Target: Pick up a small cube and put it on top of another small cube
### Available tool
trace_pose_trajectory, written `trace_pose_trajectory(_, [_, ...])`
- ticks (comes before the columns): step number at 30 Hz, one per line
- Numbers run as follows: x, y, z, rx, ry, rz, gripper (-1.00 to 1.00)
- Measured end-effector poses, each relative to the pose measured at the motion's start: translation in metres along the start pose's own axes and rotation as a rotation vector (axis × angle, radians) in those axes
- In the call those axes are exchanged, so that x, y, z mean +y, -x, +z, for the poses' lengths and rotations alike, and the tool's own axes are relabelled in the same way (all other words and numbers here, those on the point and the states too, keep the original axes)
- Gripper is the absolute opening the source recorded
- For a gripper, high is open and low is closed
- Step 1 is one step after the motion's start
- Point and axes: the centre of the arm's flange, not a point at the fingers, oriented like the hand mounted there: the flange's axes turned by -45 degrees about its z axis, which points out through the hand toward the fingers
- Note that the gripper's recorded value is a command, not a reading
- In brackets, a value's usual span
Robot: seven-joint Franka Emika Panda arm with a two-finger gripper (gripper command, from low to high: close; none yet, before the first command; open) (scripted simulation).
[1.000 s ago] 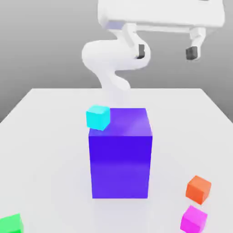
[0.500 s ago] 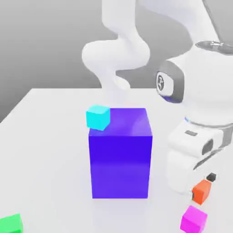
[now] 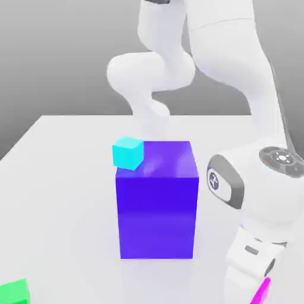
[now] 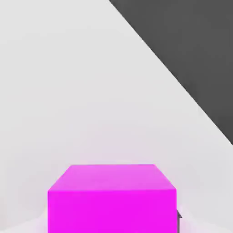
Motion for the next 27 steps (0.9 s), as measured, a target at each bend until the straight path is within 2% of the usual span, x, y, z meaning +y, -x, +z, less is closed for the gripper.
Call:
trace_pose_trajectory(3, [0.011,0.006,-0.035,-0.001,0.0,0.036,-1.0])
trace_pose_trajectory(7, [0.104,0.056,-0.049,-0.009,0.001,0.329,-1.0])
trace_pose_trajectory(16, [0.254,0.224,-0.073,-0.005,-0.003,0.944,-1.0])
trace_pose_trajectory(19, [0.294,0.288,-0.05,0.0,-0.004,1.148,-1.0])
trace_pose_trajectory(20, [0.306,0.308,-0.036,0.001,-0.003,1.211,1.0])
trace_pose_trajectory(27, [0.314,0.324,-0.034,0.001,-0.001,1.258,1.0])
